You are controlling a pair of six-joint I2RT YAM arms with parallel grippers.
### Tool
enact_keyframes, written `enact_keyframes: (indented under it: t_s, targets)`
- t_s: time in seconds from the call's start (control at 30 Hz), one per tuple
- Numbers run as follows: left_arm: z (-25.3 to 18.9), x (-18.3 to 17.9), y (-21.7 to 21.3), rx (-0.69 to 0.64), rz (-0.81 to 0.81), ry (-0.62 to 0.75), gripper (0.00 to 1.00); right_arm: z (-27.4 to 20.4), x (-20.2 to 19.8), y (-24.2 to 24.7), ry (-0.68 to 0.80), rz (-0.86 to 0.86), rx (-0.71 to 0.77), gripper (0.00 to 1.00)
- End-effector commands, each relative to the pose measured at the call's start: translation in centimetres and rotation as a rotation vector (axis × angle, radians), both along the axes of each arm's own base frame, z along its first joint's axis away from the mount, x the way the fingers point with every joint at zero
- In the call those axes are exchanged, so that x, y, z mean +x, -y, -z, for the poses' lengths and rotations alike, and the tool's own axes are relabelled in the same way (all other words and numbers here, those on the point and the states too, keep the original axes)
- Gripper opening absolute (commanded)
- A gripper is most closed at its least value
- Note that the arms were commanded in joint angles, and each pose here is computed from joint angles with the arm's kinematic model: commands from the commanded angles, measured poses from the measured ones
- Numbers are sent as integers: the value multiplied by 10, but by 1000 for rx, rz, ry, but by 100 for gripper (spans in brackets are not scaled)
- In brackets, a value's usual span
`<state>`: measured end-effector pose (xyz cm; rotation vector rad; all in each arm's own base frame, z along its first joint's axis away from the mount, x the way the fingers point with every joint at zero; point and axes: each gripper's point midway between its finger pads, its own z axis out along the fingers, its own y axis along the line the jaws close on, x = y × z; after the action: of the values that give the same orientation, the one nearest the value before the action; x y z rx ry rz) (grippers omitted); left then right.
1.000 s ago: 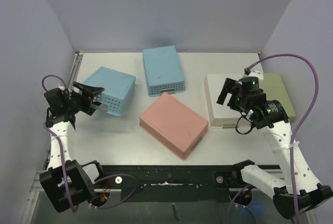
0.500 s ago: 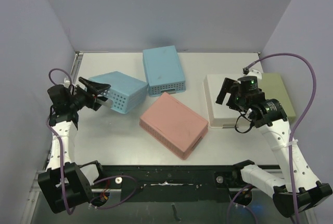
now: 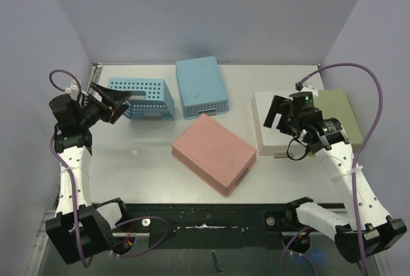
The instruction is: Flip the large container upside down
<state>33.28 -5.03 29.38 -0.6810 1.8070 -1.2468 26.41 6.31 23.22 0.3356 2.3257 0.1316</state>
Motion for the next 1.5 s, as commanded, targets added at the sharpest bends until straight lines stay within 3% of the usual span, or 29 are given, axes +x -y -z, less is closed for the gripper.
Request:
enact_keyframes:
  t_s: [0.0,0.23,0.5,0.7,0.83,1.03,1.2,1.3,1.47]
  targets:
    - [-8,-12,4,59,12,35,77,-24,5,-3,94,-16,29,97]
    - [-4,-17,10,58,38,50,77,-25,5,-1,82,-18,14,98]
    - [2,-30,22,147,92,85,77,-24,8,-20,79,-75,61,98]
    - [1,-38,27,245,126,129,77,-52,19,-97,158,-255,109,98]
    - [0,-37,27,233,128,133,77,-80,41,-135,189,-314,94,98]
    - [-1,-33,17,312,76,104,77,-63,33,-160,164,-363,128,97]
    - [-4,-15,7,380,-15,85,77,-44,18,-144,122,-315,109,98]
    - [10,13,8,526,-80,16,77,-37,11,-134,108,-282,101,98]
    - [41,59,43,711,-9,-74,77,-38,4,-121,114,-236,97,97]
